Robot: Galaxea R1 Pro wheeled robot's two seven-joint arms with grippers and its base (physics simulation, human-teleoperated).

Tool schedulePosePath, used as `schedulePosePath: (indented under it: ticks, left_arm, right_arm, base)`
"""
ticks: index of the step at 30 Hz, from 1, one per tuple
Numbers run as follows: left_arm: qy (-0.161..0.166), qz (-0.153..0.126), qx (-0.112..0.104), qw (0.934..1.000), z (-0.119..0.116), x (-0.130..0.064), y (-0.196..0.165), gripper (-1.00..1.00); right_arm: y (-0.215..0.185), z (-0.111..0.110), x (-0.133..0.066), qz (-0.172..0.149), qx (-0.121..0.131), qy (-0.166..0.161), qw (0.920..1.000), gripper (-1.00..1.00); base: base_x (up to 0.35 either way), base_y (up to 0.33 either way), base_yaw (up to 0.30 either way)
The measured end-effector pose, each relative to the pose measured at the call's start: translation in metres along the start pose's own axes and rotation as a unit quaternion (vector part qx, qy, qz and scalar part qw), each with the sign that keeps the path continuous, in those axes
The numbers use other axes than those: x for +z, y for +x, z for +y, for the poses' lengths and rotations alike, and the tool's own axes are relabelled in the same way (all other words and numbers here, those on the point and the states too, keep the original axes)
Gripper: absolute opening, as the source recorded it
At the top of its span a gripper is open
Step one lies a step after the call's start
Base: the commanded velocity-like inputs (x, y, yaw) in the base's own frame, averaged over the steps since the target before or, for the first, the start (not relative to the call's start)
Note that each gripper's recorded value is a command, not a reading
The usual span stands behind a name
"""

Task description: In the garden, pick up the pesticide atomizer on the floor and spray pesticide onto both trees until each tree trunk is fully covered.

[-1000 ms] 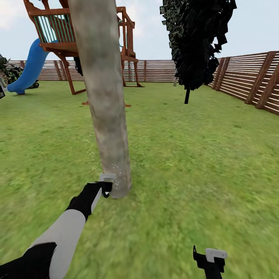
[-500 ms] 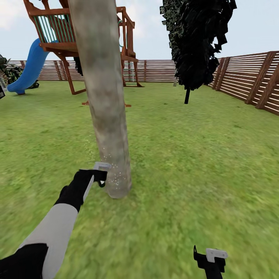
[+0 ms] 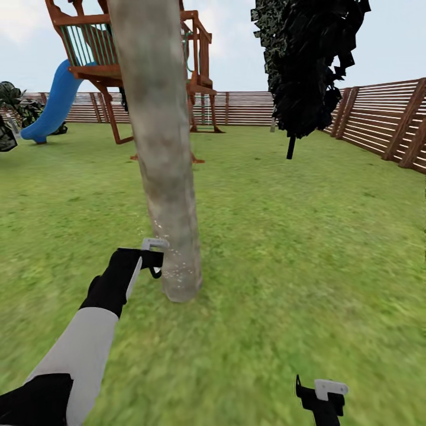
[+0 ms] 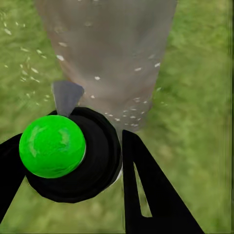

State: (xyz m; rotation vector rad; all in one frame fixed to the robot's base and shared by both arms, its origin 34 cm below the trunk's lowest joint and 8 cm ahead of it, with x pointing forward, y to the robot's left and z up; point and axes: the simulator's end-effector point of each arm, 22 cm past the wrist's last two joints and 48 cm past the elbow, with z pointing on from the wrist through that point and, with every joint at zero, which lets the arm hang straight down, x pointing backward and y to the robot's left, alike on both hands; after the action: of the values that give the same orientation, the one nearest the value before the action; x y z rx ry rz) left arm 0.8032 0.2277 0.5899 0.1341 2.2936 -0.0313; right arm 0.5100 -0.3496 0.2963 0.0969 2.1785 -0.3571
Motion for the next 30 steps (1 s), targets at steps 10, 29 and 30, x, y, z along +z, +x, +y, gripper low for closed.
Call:
schedulePosePath:
  ticks: [10, 29, 30]
  left_arm:
    - [-0.008, 0.008, 0.002, 0.9999, 0.006, 0.002, 0.006, -1.0]
    - [-0.005, 0.023, 0.002, 0.9997, 0.001, 0.007, 0.02, -1.0]
    - [-0.009, 0.023, 0.003, 0.9997, 0.005, 0.007, 0.02, -1.0]
  right_arm:
    - [0.0, 0.0, 0.0, 0.0, 0.0, 0.001, 1.0, 1.0]
    - [0.0, 0.0, 0.0, 0.0, 0.0, 0.001, 1.0, 1.0]
    - [0.0, 0.0, 0.0, 0.0, 0.0, 0.001, 1.0, 1.0]
  base:
    - [0.007, -0.273, 0.017]
    - [0.115, -0.273, 0.164]
    - [0.069, -0.272, 0.0]
